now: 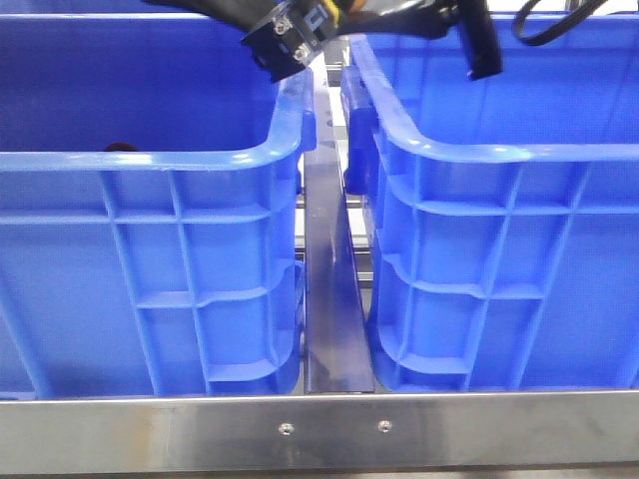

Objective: Pick red and yellow buttons and place in box
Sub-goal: 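Grasp the yellow button with the right gripper and open the left gripper, then carry the yellow button with the right gripper over the empty bin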

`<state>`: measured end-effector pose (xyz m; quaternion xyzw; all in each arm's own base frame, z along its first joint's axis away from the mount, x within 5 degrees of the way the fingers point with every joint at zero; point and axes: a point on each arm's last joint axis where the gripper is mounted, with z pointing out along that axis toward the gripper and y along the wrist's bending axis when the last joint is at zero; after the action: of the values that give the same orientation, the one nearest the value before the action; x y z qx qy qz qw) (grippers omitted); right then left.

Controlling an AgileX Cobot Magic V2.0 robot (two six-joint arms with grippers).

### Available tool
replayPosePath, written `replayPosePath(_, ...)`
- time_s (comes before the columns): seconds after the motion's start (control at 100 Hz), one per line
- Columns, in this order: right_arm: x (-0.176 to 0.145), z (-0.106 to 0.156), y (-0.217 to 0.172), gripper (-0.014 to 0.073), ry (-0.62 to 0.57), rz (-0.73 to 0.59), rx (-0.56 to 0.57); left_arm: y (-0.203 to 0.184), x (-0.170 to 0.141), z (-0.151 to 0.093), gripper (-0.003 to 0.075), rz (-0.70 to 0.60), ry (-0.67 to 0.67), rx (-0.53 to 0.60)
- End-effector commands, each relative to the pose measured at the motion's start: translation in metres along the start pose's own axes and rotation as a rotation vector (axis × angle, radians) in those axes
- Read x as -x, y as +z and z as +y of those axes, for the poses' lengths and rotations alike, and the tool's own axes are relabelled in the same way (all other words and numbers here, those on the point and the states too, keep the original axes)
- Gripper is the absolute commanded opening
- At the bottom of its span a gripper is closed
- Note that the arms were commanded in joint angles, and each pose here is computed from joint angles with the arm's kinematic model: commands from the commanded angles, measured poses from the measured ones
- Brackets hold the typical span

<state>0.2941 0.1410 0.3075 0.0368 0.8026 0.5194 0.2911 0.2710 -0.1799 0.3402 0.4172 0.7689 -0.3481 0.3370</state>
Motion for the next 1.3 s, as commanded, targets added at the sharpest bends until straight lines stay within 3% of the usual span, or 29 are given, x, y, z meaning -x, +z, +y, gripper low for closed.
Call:
replayPosePath(0.0,0.014,0.027,-0.021,0.0204,-0.046,-0.085,0.089,-0.019,0.024,-0.018,0.0650,-0.102,0.038,-0.019)
replayPosePath(0.16,0.026,0.032,-0.046,0.0204,-0.102,-0.170,0.087,-0.023,0.031,-0.020,0.0636,-0.117,0.059,-0.020)
replayPosePath(0.29,0.040,0.033,-0.076,0.0204,-0.257,-0.294,0.035,-0.024,0.033,-0.022,0.0636,-0.116,0.066,-0.029)
replayPosePath(0.39,0.053,0.026,-0.094,0.0204,-0.437,-0.387,-0.073,-0.024,0.032,-0.022,0.0636,-0.114,0.066,-0.033)
replayPosePath(0.54,0.062,0.010,-0.098,0.0204,-0.728,-0.416,-0.285,-0.024,0.032,-0.022,0.0636,-0.114,0.066,-0.033)
replayPosePath(0.7,0.071,-0.008,-0.099,0.0204,-0.900,-0.428,-0.483,-0.024,0.032,-0.022,0.0636,-0.114,0.066,-0.033)
replayPosePath(0.88,0.084,-0.044,-0.091,0.0204,-0.807,-0.437,-0.647,-0.024,0.033,-0.022,0.0636,-0.118,0.062,-0.036)
replayPosePath(1.29,0.095,-0.103,-0.048,0.0204,-0.674,-0.325,-0.629,-0.024,0.033,-0.022,0.0636,-0.118,0.062,-0.036)
